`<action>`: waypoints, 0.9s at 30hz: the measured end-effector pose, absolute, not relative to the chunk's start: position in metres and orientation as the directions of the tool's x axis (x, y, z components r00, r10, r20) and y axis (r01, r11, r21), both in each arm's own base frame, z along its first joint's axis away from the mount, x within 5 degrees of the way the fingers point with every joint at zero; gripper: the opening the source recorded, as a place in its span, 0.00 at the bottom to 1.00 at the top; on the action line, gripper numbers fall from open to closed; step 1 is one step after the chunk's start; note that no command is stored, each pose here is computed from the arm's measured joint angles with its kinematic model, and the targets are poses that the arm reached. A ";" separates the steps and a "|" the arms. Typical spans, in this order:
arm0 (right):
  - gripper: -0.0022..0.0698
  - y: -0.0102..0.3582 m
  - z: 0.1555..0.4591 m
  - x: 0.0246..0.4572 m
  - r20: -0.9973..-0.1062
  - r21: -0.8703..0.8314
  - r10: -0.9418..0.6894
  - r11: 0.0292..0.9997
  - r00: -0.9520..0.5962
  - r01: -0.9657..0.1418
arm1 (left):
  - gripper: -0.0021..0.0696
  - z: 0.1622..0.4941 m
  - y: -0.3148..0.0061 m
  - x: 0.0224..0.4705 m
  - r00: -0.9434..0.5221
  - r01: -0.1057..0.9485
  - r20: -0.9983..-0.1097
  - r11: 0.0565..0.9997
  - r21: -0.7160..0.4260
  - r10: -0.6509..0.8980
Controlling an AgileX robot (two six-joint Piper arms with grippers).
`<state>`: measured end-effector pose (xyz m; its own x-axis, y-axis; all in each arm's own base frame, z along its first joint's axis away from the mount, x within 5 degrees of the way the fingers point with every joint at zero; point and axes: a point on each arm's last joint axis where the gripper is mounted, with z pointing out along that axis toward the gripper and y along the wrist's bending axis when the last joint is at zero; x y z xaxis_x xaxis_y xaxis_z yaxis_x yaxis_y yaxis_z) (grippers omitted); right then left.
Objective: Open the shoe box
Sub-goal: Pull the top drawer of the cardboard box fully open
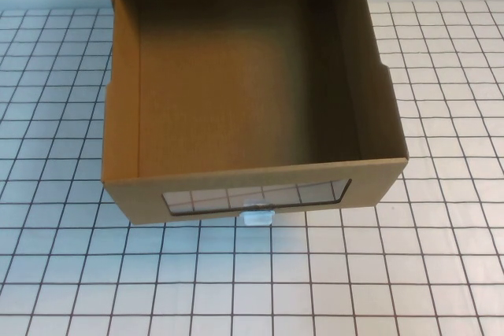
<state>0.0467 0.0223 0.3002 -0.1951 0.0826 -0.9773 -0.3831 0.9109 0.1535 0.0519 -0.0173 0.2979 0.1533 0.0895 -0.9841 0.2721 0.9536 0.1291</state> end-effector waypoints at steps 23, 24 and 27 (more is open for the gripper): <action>0.01 0.027 0.254 0.061 -0.967 0.255 0.230 0.889 -0.112 -0.381 | 0.03 0.202 -0.015 0.061 0.036 0.238 -0.995 0.966 0.103 0.097; 0.01 0.027 0.253 0.061 -0.967 0.255 0.226 0.889 -0.121 -0.380 | 0.03 0.202 -0.015 0.061 0.030 0.241 -0.995 0.965 0.103 0.099; 0.01 0.027 0.251 0.061 -0.966 0.255 0.217 0.890 -0.141 -0.378 | 0.03 0.201 -0.015 0.061 0.024 0.244 -0.995 0.964 0.103 0.100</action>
